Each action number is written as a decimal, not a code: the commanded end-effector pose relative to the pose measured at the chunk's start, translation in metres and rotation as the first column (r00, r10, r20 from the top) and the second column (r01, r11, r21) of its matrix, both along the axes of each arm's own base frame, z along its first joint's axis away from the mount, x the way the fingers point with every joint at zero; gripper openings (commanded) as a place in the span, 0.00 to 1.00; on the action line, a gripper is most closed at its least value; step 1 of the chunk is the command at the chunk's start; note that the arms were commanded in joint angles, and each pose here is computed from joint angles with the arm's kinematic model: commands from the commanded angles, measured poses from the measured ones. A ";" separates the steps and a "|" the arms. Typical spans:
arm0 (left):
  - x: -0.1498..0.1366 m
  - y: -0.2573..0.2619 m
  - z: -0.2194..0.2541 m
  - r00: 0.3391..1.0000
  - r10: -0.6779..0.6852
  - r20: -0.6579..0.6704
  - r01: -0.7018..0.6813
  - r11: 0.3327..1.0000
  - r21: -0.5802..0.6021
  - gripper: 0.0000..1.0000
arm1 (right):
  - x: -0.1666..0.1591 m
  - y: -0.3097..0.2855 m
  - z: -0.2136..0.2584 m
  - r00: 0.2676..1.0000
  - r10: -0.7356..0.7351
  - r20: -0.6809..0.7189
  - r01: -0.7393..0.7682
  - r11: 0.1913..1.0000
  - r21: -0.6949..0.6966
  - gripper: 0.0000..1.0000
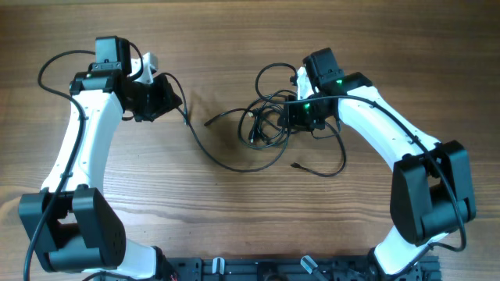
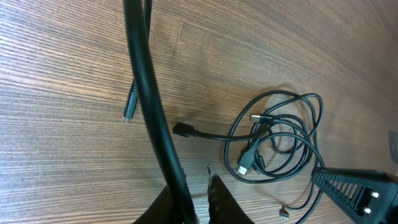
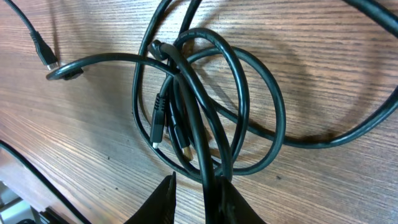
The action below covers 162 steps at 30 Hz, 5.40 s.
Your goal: Untangle cables
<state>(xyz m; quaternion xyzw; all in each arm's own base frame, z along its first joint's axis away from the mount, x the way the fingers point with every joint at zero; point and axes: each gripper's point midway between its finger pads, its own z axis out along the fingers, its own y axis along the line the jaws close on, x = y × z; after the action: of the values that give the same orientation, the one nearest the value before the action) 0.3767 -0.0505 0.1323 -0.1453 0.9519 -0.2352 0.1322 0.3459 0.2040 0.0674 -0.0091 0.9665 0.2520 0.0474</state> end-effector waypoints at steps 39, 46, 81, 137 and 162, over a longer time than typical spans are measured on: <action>0.005 -0.002 -0.002 1.000 0.021 0.004 -0.021 1.000 -0.017 0.20 | 0.019 -0.031 0.267 0.830 -0.426 0.360 0.200 0.829 0.522 0.04; 0.005 -0.001 -0.002 1.000 0.021 0.005 -0.021 1.000 -0.017 0.20 | 0.005 0.023 0.203 0.982 -0.178 0.063 0.109 0.808 0.579 0.04; 0.005 0.016 -0.010 0.998 0.057 -0.002 -0.057 0.995 0.086 0.19 | 0.043 -0.188 0.449 0.428 -0.481 0.765 0.351 0.869 0.350 0.04; 0.013 0.016 -0.007 0.995 0.097 0.017 -0.098 0.993 0.070 0.27 | 0.025 -0.342 0.018 0.826 -0.531 -0.191 0.362 0.758 -0.542 0.07; 0.013 0.016 -0.007 0.995 0.097 0.017 -0.098 0.993 0.070 0.28 | 0.032 -0.356 0.181 0.769 -0.610 0.190 0.629 0.670 -0.394 0.94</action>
<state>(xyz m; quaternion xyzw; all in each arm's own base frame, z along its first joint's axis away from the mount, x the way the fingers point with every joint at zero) 0.3911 -0.0352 0.1309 -0.1810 0.9493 -0.2001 0.1611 0.3898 -0.1457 0.2872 0.2914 0.9301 0.0336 0.2210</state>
